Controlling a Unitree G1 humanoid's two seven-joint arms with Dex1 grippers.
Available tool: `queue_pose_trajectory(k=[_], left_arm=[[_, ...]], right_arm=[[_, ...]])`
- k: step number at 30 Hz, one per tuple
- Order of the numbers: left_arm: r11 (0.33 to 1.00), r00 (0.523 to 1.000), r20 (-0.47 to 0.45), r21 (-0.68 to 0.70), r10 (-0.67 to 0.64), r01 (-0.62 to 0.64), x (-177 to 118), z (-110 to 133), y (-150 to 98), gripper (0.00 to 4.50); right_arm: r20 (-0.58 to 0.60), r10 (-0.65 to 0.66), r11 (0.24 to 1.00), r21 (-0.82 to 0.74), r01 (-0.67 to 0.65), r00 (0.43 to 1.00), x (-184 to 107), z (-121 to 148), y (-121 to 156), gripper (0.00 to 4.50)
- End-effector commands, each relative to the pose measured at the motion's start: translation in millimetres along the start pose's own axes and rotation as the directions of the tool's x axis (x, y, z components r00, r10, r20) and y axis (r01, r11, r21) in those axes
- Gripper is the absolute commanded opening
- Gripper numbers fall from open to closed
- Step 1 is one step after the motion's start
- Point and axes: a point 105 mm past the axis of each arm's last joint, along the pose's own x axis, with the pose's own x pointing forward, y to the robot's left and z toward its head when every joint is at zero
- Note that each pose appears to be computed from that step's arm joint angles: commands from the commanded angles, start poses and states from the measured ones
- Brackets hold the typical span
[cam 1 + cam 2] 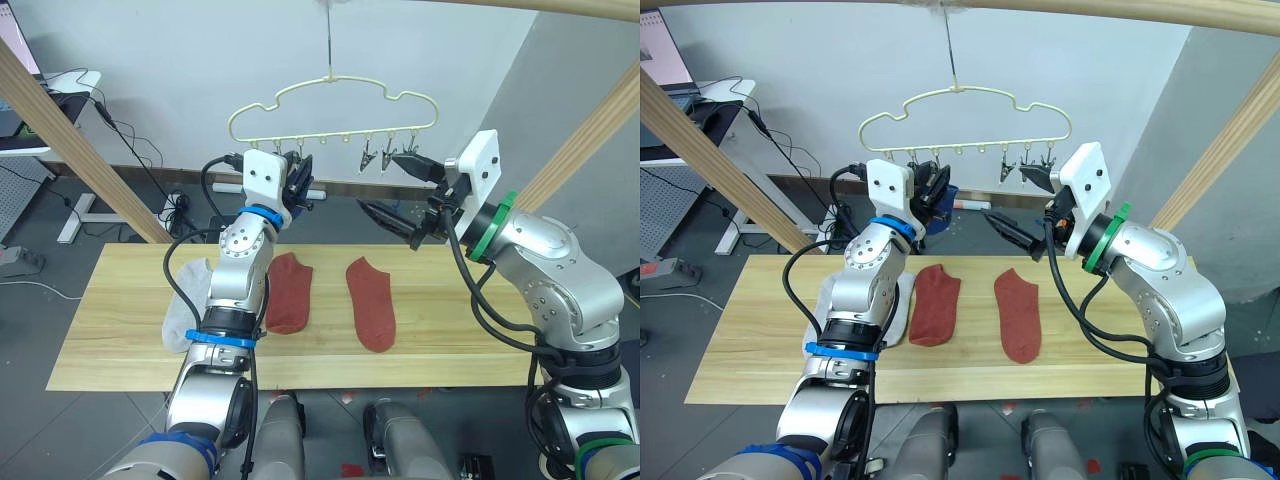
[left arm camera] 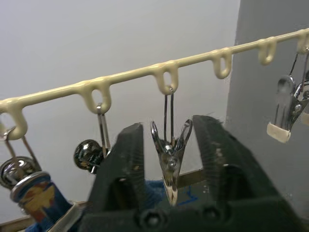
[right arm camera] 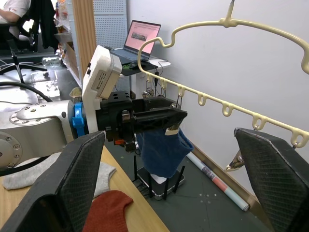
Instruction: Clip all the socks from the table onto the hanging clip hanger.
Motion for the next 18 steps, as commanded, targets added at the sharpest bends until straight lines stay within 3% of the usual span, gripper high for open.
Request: queue_pose_trajectory(k=[1,4,8,11,14,18], left_arm=[[1.000,0.997,0.071,0.010,-0.018,0.017,5.0,19.7,-4.1,0.59],[1.000,0.997,0.075,0.007,-0.020,0.019,6.0,20.9,-4.9,0.15],[1.000,0.997,0.076,0.014,-0.022,0.021,6.9,22.5,-4.1,0.03],[0.999,0.997,0.071,0.016,-0.030,0.029,7.0,24.0,-3.3,0.03],[0.997,0.997,0.032,-0.020,-0.072,0.073,6.1,24.8,-3.8,0.03],[0.980,0.984,-0.050,-0.107,-0.173,0.167,-1.3,25.0,-7.2,0.03]], right_arm=[[0.042,0.002,0.999,-0.040,0.000,0.999,-2.4,12.4,3.5,4.50],[0.042,0.000,0.999,-0.037,0.001,0.999,-2.1,11.8,3.4,4.50],[0.009,-0.007,1.000,-0.012,0.007,1.000,-2.3,1.5,5.1,4.50],[-0.133,-0.036,0.999,0.015,0.038,0.990,-4.1,-33.6,6.6,4.50],[-0.372,-0.051,0.998,0.007,0.058,0.927,-12.4,-100.6,15.8,4.50],[-0.524,-0.040,0.999,-0.004,0.044,0.851,-14.0,-160.6,26.4,4.50]])
